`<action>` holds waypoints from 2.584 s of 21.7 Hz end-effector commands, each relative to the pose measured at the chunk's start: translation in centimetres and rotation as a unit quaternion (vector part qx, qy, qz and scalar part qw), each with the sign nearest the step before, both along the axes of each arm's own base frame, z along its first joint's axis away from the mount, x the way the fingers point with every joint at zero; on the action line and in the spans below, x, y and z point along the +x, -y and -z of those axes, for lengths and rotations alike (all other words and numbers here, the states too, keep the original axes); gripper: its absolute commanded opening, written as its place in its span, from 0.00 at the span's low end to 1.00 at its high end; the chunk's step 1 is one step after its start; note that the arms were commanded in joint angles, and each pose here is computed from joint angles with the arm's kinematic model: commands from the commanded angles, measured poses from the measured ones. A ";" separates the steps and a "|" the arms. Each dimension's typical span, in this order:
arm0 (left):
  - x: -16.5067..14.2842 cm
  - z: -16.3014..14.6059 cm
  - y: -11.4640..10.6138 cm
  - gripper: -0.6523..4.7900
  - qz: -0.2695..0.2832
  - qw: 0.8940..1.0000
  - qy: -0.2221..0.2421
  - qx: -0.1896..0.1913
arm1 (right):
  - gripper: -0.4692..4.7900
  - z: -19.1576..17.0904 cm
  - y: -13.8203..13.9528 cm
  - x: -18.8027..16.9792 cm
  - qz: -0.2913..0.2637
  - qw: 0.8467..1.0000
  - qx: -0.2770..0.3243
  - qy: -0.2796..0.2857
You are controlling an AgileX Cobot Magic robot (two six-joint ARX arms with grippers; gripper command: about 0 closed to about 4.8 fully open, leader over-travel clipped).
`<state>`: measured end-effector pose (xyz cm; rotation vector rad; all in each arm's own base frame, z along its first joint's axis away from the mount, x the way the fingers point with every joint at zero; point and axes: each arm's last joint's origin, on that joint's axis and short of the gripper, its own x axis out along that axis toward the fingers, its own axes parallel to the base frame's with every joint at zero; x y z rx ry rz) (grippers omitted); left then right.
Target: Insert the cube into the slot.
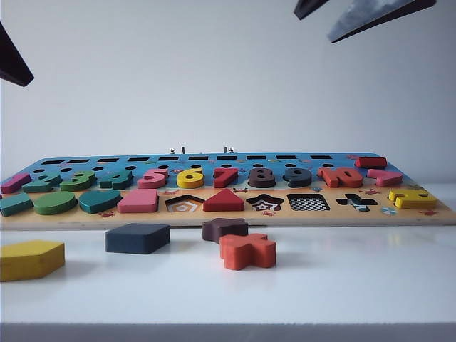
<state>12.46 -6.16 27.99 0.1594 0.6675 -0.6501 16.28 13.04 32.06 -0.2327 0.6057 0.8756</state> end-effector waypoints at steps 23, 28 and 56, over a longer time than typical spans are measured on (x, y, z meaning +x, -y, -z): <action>-1.5 0.2 1.3 0.15 0.084 0.995 -0.042 -0.030 | 0.80 7.7 -12.5 0.0 -0.181 0.971 -0.152 -0.027; -1.4 0.6 1.6 0.15 0.099 0.994 -0.050 -0.022 | 0.79 8.5 -13.5 -0.2 -0.181 0.971 -0.149 -0.038; -1.3 0.9 2.2 0.15 0.170 0.982 -0.071 -0.034 | 0.69 11.3 -15.1 0.5 -0.193 0.967 -0.153 -0.059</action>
